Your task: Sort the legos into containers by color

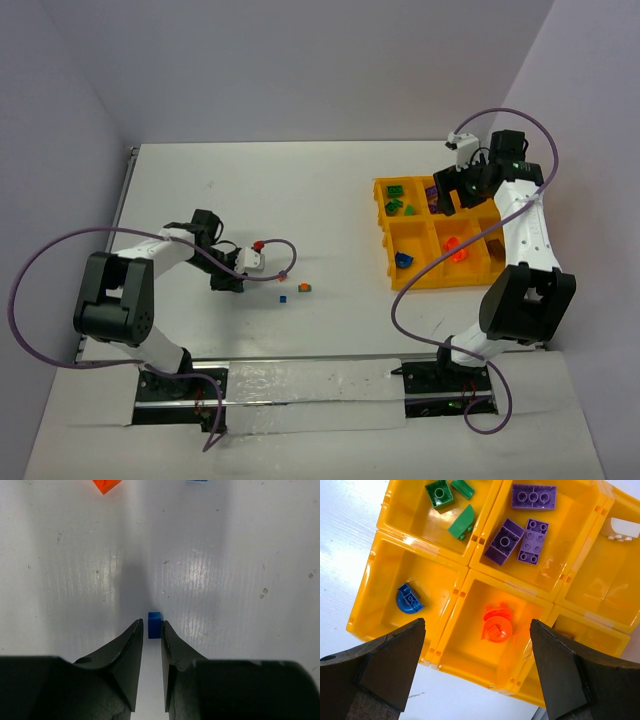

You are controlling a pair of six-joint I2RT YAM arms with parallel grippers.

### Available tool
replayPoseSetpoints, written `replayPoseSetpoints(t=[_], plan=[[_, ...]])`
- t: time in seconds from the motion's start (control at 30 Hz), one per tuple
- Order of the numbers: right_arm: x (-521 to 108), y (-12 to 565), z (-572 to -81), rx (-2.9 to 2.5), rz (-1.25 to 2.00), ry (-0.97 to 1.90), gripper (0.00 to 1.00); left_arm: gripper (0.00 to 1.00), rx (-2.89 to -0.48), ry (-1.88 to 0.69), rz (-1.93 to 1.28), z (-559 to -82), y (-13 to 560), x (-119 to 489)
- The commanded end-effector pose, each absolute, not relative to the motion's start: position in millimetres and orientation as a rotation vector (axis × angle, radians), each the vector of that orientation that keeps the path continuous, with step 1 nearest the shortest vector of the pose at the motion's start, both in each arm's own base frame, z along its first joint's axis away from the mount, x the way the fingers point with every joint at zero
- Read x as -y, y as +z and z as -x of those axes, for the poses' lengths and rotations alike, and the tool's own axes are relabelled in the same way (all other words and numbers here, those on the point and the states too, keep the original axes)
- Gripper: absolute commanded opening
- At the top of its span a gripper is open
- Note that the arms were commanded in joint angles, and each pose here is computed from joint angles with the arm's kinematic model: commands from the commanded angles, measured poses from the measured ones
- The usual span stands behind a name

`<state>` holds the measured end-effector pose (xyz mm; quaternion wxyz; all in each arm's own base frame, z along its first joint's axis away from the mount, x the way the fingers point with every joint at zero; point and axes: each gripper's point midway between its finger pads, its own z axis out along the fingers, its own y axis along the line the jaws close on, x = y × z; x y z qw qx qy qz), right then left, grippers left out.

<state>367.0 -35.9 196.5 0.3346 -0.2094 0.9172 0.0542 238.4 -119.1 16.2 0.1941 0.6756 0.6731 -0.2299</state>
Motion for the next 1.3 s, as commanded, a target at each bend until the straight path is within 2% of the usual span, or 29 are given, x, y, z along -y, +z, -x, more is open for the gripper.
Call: replayPoseSetpoints(t=[0.0, 0.2, 0.3, 0.4, 0.57, 0.8, 1.03, 1.13, 1.27], plan=[[26.8, 228.4, -371.0, -2.308, 0.561, 0.131, 0.92, 0.29, -1.844, -0.631, -1.9, -248.2, 20.1, 125.2], [18.9, 236.4, -374.1, -2.288, 0.567, 0.149, 0.92, 0.25, -1.846, -0.641, -1.905, -247.3, 20.8, 125.4], [7.5, 258.1, -378.0, -2.226, 0.554, 0.192, 0.94, 0.22, -1.818, -0.673, -1.873, -249.7, 35.3, 133.3], [-13.6, 286.6, -382.1, -2.139, 0.553, 0.267, 0.96, 0.21, -1.743, -0.722, -1.778, -263.0, 75.2, 152.8], [-76.8, 321.5, -374.5, -2.022, 0.563, 0.534, 1.0, 0.19, -1.574, -0.808, -1.545, -297.8, 179.6, 194.3], [-161.4, 361.9, -352.9, -1.727, 0.773, 0.66, 1.0, 0.19, -1.457, -1.186, -1.203, -303.8, 298.5, 236.3], [-213.0, 372.7, -338.5, -1.573, 0.945, 0.68, 1.0, 0.17, -1.429, -1.43, -0.922, -296.5, 349.7, 246.4], [-235.2, 358.0, -341.4, -1.707, 0.879, 0.887, 0.99, 0.16, -1.418, -1.471, -0.859, -293.6, 361.5, 246.7], [-261.2, 359.4, -334.7, -1.792, 0.714, 1.233, 0.99, 0.17, -1.312, -1.333, -0.902, -293.8, 366.4, 247.5]])
